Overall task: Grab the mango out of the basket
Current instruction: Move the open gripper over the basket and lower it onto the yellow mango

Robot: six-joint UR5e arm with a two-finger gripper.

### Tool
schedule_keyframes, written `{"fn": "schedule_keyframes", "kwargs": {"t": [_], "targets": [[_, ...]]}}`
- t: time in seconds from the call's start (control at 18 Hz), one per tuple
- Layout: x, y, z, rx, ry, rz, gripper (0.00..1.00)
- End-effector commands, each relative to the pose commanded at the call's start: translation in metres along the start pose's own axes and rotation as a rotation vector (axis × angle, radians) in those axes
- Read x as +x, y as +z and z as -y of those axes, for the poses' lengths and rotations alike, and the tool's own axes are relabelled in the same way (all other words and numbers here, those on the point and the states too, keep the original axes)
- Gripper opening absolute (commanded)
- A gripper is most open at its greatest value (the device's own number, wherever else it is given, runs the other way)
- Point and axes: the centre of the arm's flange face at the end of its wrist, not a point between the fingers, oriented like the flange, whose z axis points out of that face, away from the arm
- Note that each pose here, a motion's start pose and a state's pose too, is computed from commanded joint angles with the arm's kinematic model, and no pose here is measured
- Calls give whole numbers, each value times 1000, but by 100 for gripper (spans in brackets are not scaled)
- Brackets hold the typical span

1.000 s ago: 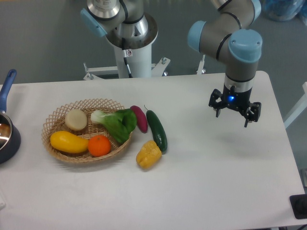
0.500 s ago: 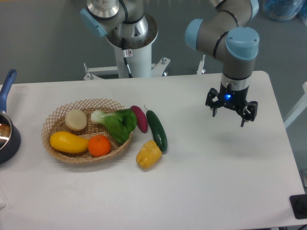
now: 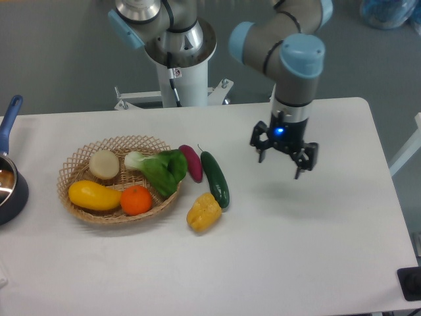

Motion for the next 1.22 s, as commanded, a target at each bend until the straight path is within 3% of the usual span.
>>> {"fn": "schedule_keyframes", "kwargs": {"t": [0.22,0.72,1.0,1.22], "targets": [[44,-11,59,28,0,1,100],[176,-8,184,84,224,-70,100],[200,1,210,100,293,-83,100],[213,30,228,82,333,-126,100]]}}
